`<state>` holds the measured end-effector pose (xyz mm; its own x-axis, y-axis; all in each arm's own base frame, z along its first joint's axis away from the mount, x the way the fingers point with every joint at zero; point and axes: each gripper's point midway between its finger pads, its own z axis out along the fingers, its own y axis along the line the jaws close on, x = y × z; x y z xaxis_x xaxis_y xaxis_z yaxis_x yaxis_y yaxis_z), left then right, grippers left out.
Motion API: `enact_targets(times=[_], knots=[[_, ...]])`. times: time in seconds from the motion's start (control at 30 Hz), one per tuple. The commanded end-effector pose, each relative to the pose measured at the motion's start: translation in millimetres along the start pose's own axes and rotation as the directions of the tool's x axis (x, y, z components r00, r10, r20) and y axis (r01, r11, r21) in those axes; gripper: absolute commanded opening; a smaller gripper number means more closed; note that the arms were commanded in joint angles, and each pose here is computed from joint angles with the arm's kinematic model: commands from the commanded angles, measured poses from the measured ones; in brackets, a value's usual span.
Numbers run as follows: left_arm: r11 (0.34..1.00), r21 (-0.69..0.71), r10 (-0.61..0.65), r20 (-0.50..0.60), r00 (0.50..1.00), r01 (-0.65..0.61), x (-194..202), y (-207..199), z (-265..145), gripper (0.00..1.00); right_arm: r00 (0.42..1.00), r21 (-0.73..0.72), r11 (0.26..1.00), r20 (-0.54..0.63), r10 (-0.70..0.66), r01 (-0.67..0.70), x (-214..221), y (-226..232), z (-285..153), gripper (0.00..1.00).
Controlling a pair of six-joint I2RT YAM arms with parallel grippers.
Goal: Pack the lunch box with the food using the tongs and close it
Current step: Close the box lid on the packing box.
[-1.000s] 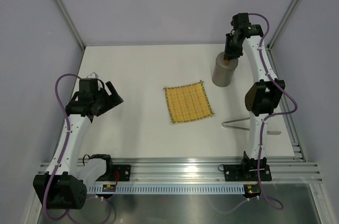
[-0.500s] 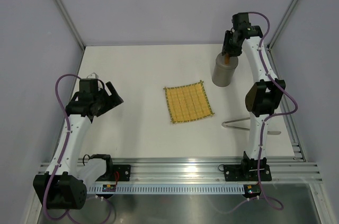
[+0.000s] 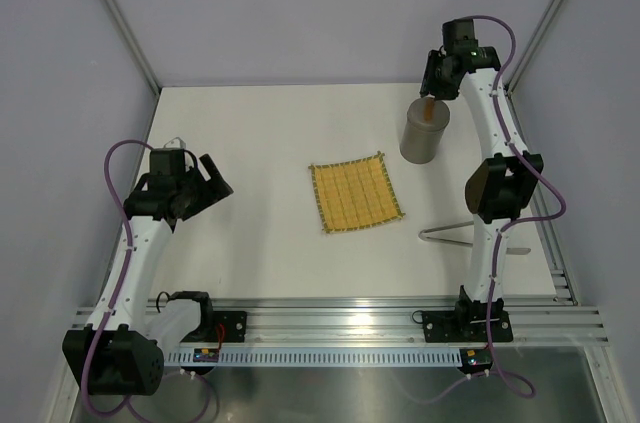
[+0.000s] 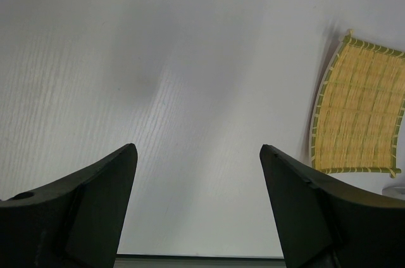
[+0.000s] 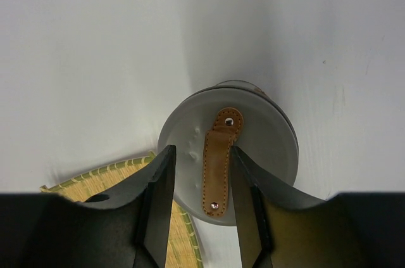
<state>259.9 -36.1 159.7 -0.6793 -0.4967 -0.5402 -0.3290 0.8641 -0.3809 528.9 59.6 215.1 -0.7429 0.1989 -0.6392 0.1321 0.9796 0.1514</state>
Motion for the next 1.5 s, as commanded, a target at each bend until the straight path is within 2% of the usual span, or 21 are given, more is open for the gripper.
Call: enact_targets(times=[0.0,0.4,0.6,0.73,0.87,1.0,1.23,1.3,1.47], knots=[[1.0,0.023,0.015,0.044,0.999,-0.016,-9,-4,-4,0.82,0.996,-0.018,1.0,0.083,0.006,-0.004,-19,7,-24,0.46],[1.0,0.023,0.016,0.048,0.999,-0.017,-10,-4,-5,0.82,0.983,-0.014,1.0,0.181,0.005,-0.002,-39,11,-59,0.47],[1.0,0.021,0.017,0.049,0.999,-0.018,-9,-3,-5,0.82,0.994,0.048,0.999,0.112,-0.01,0.004,-16,-1,-26,0.47],[1.0,0.018,0.023,0.049,0.999,-0.024,-8,-2,-6,0.82,1.0,0.076,0.997,0.021,-0.014,0.012,14,-8,12,0.48],[0.999,0.017,0.026,0.048,0.999,-0.027,-8,-1,-6,0.82,0.999,0.085,0.996,-0.036,-0.012,0.015,26,-9,30,0.47],[0.999,0.013,0.029,0.05,0.998,-0.03,-8,0,-6,0.82,1.0,0.043,0.999,-0.013,-0.001,0.001,17,-1,12,0.46],[0.999,0.028,0.023,0.045,0.999,-0.025,-8,-4,-4,0.82,0.983,0.001,1.0,0.186,0.008,-0.008,-33,6,-61,0.47],[0.999,0.032,0.02,0.039,0.999,-0.022,-7,-4,-3,0.82,0.978,0.008,1.0,0.209,0.002,-0.004,-41,5,-67,0.5],[0.999,0.029,0.022,0.041,0.999,-0.023,-6,-3,-5,0.82,0.987,0.027,1.0,0.16,-0.009,0.005,-34,4,-47,0.51]])
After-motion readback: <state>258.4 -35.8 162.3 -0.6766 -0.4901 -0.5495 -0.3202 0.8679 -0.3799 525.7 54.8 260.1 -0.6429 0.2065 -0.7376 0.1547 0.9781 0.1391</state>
